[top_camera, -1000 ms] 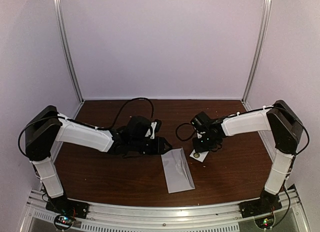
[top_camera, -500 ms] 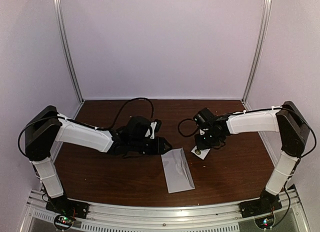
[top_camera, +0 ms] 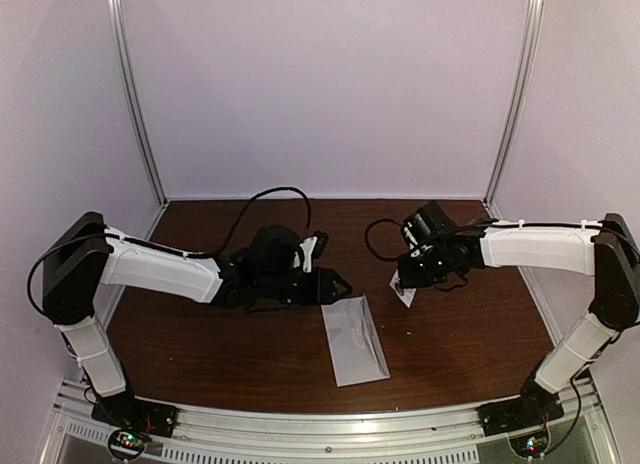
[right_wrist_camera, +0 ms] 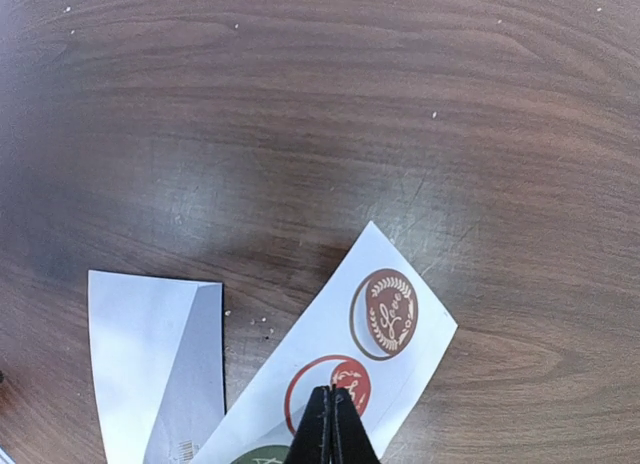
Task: Place the letter into the envelope and seal it
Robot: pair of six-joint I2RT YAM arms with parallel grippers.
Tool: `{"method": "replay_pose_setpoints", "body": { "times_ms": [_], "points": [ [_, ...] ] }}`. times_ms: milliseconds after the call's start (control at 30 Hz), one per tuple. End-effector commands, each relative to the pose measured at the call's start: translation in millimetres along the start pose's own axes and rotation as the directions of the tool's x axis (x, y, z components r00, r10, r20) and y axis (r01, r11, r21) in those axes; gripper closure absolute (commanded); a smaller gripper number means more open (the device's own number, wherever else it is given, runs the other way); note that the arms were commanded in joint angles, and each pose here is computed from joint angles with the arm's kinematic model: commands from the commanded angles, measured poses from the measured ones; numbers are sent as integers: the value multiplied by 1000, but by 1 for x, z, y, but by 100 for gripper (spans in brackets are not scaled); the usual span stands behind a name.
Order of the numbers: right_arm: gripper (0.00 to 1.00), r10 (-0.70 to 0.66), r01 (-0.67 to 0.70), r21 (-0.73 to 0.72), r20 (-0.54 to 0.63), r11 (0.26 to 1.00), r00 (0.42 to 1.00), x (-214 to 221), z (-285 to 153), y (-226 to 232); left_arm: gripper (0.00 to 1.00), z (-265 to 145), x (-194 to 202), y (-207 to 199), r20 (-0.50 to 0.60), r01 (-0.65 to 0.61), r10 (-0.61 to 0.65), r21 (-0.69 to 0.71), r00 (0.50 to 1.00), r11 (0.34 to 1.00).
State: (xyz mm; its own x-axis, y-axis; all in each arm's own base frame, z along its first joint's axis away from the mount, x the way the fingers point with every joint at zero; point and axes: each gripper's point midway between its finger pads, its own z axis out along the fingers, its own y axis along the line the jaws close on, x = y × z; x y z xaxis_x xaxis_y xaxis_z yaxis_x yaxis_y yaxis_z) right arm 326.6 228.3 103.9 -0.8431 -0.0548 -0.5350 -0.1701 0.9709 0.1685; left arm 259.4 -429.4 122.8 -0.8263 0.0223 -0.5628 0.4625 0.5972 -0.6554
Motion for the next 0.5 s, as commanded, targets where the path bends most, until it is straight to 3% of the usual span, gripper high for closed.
{"method": "replay_pose_setpoints", "body": {
  "times_ms": [0, 233, 467],
  "points": [
    [100, 27, -28, -100, -13, 995, 1000, 9, -1, 12, 48, -8, -22, -74, 69, -77, 62, 247, 996, 966],
    [100, 60, -63, -197, -21, 978, 998, 15, -4, 25, 40, 6, -11, -89, 20, -14, 7, 372, 1000, 928],
    [100, 58, -61, -236, -22, 970, 998, 16, -7, 35, 32, 21, -1, -98, -24, 7, 4, 412, 1000, 911]
  ]
}}
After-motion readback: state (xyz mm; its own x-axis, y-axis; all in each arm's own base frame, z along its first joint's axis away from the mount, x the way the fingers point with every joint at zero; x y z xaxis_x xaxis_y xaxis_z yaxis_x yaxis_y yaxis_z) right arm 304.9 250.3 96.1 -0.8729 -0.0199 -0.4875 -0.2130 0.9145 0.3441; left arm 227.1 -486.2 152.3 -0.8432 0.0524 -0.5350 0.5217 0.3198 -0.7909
